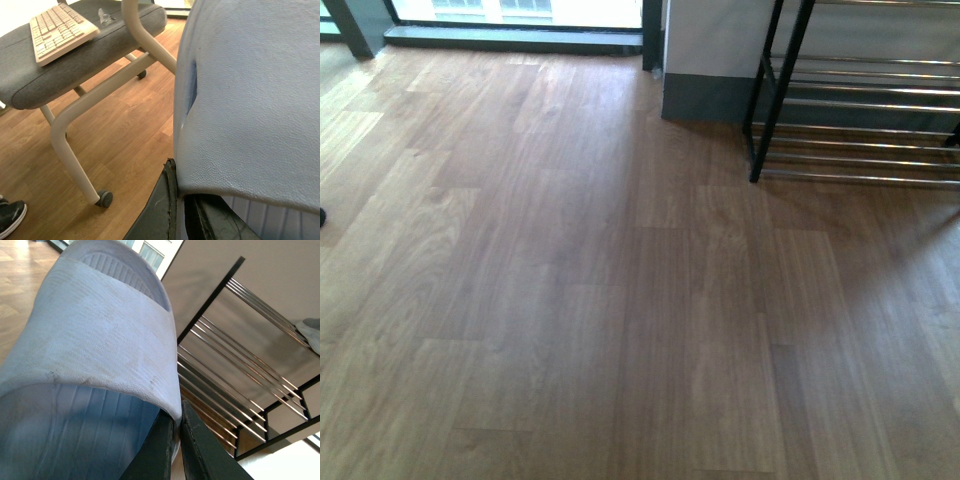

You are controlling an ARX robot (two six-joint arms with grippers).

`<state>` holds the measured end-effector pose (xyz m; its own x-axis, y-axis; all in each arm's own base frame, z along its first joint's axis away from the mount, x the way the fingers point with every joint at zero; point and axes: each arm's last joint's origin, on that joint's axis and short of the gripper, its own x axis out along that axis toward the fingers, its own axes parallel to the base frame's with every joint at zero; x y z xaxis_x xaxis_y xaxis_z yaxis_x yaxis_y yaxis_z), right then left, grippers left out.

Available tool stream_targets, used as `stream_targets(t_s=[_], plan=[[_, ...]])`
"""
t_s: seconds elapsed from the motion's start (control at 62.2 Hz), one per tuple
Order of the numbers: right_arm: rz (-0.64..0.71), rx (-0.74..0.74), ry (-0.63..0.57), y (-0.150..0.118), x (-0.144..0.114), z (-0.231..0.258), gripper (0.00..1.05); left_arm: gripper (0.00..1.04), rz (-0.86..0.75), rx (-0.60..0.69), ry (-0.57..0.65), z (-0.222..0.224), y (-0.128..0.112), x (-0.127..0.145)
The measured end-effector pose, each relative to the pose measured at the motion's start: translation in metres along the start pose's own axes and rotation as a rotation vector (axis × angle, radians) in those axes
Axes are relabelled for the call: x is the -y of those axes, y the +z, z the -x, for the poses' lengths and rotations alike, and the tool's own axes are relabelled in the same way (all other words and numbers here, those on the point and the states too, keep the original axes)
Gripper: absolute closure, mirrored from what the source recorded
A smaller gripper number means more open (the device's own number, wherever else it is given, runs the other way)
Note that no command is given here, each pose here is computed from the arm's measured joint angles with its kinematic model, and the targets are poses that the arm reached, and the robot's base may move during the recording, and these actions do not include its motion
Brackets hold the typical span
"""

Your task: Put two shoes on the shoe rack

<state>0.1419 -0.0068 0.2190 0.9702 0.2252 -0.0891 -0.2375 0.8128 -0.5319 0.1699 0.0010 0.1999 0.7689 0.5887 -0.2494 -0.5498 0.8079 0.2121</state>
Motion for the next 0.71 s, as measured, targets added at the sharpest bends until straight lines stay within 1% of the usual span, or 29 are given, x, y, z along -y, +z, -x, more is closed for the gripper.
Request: stream_targets(t_s=[0.707], plan=[[-0.002,-0.004,-0.003,-0.0007,-0.0001,0.0001,1.03,1.03,-0.003,-0.002,-0.004,0.0001,-0.0008,0.0004]])
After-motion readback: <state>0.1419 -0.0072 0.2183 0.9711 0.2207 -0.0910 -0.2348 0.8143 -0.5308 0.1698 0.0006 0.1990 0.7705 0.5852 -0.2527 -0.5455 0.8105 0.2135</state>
